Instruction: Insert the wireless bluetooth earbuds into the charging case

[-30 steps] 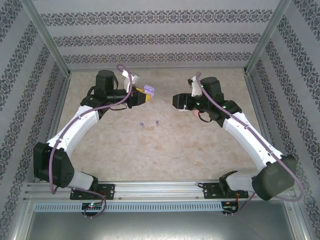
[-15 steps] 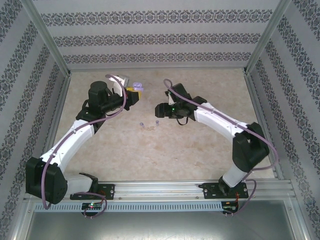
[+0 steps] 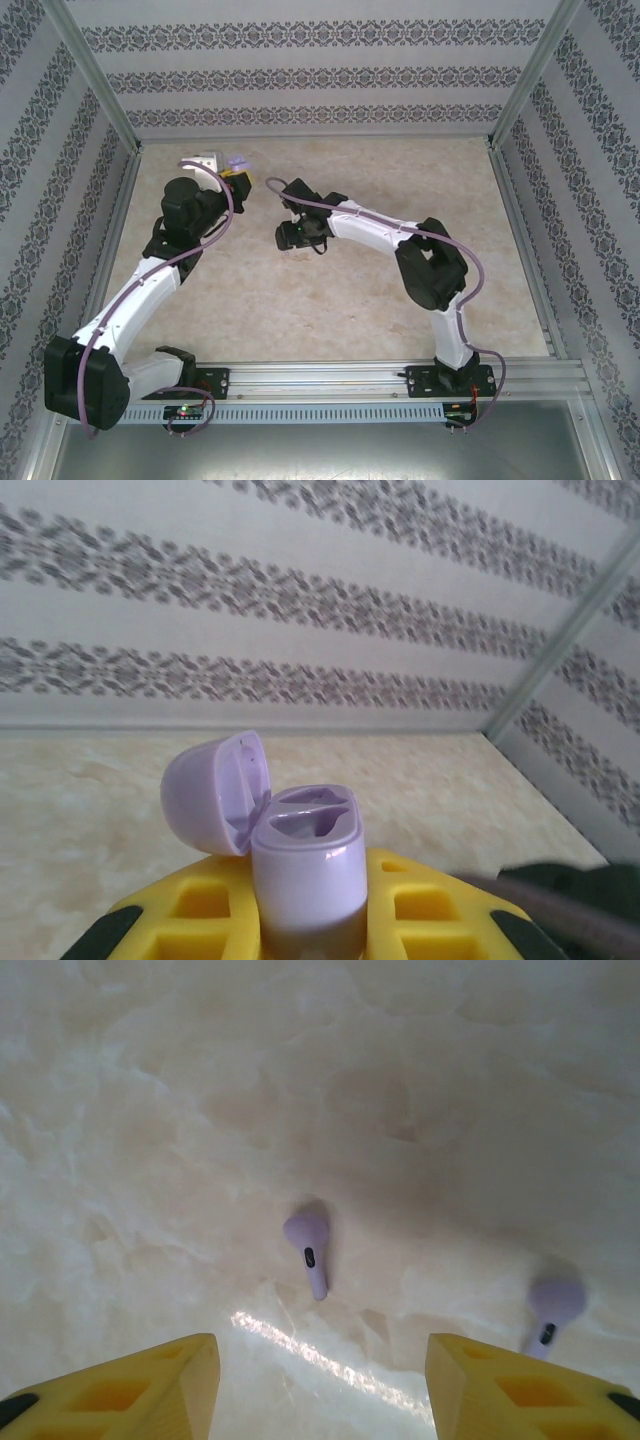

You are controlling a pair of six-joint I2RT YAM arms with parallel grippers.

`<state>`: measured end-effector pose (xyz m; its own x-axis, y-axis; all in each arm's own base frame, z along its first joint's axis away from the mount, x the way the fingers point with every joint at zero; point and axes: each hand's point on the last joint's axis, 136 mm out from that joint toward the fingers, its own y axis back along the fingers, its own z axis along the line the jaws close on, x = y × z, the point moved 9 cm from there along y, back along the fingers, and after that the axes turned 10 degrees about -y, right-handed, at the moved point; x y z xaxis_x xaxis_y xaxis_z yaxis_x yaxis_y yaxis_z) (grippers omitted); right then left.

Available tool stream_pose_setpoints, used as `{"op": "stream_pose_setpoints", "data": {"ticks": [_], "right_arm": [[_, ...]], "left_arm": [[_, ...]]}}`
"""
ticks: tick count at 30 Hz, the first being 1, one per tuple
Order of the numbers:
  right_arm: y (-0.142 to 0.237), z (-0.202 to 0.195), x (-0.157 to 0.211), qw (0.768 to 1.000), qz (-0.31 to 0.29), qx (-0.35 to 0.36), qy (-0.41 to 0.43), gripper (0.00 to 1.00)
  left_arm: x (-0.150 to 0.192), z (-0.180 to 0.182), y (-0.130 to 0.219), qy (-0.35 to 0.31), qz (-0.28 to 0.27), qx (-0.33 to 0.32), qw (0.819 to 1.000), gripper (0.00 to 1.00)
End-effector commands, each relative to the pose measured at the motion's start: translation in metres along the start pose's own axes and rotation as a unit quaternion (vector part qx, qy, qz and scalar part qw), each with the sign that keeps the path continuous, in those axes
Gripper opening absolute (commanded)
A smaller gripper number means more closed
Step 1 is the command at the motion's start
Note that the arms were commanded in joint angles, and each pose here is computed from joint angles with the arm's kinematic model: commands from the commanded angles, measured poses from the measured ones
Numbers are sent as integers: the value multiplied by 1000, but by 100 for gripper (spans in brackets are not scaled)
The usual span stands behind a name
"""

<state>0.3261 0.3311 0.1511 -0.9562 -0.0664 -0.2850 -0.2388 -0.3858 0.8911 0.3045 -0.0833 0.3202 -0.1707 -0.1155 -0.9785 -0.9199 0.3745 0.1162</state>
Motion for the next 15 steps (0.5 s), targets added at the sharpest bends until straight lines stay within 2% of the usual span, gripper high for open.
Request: {"op": "stream_pose_setpoints", "data": {"ticks": [1,15], "right_arm": [[-8,9,0,999,3,33,38,57],[-46,21,-4,990,12,112,82,50]], "left_arm": [[-18,9,9,21,-60,-36,997,0],[-23,24,28,44,-92,-74,992,0]]}}
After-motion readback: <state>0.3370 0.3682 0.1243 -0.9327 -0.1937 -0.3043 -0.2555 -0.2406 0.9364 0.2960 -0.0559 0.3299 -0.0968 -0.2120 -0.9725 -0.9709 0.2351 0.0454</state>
